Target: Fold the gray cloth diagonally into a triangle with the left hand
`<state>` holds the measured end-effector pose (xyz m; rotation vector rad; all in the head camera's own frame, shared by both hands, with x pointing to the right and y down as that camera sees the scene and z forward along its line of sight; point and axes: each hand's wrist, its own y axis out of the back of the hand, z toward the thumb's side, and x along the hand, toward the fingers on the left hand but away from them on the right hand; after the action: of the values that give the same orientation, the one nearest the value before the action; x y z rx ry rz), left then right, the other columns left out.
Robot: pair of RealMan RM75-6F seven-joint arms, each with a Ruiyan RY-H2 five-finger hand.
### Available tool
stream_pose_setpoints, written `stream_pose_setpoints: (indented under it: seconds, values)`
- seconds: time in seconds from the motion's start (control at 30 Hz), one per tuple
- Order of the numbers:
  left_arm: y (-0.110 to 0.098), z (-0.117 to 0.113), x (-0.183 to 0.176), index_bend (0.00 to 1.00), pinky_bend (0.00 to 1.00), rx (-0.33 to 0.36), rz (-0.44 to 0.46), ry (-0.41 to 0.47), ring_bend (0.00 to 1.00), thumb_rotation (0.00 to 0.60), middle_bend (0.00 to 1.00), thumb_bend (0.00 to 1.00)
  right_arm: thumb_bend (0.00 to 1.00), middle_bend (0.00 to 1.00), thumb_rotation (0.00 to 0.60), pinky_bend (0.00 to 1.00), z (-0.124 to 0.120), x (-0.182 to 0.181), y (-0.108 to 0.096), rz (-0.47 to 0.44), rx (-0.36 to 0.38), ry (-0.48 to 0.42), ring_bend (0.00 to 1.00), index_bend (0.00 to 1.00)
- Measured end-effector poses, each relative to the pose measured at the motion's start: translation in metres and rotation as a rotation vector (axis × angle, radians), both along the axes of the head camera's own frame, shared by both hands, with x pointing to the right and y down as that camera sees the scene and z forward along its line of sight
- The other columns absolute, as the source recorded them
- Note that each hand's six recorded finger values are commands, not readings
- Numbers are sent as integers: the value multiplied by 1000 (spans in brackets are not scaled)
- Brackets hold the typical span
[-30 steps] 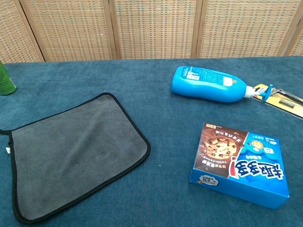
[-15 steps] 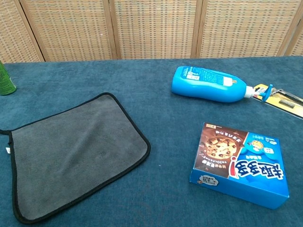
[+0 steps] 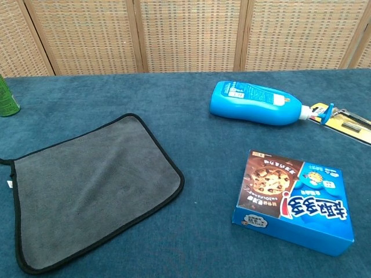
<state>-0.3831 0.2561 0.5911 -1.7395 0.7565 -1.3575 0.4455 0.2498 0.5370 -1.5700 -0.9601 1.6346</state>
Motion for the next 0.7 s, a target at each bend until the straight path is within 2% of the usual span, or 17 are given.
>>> stream_pose_setpoints:
  seconds: [0.4, 0.7]
  values:
    - [30, 23, 28, 346, 0, -82, 120, -27, 0, 600, 0, 264, 0, 0, 600, 0, -2, 3, -1, 9, 5, -6, 0, 0]
    - [37, 40, 43, 349, 0, -105, 150, -26, 0, 600, 0, 264, 0, 0, 600, 0, -2, 4, -2, 12, 8, -7, 0, 0]
